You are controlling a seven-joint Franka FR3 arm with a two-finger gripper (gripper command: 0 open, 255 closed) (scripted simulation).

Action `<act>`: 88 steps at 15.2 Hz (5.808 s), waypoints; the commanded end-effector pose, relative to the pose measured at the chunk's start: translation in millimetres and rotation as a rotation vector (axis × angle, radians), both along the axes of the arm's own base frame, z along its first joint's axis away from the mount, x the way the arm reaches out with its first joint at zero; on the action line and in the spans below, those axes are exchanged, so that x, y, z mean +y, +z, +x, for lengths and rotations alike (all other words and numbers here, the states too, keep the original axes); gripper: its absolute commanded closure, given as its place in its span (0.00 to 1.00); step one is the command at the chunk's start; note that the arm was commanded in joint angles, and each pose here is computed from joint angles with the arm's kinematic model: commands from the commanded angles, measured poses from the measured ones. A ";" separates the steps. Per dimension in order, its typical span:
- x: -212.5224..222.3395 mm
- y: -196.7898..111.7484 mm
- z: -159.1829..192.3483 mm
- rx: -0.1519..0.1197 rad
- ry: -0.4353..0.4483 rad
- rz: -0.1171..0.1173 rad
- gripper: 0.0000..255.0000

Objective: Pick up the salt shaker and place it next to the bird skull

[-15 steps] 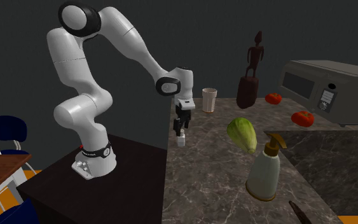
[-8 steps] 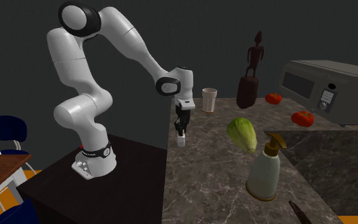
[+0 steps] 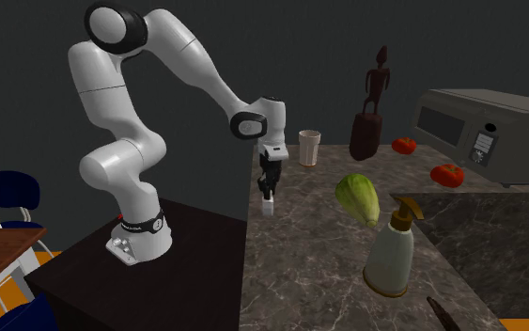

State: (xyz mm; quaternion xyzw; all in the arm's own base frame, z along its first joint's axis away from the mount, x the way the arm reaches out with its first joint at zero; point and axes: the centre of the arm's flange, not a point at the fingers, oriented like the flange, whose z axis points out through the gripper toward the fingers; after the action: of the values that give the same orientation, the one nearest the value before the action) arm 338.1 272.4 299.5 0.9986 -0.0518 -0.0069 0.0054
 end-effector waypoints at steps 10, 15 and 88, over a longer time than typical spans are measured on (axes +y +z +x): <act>-0.2 57.2 -0.4 0.000 0.000 0.000 1.00; -0.2 83.6 -0.4 0.000 0.000 0.000 1.00; -311.3 39.4 351.7 0.000 0.000 0.000 1.00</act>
State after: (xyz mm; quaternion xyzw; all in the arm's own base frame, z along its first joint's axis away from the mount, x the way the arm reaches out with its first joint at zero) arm 690.8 -38.0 344.0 0.9986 -0.0518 -0.0071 0.0054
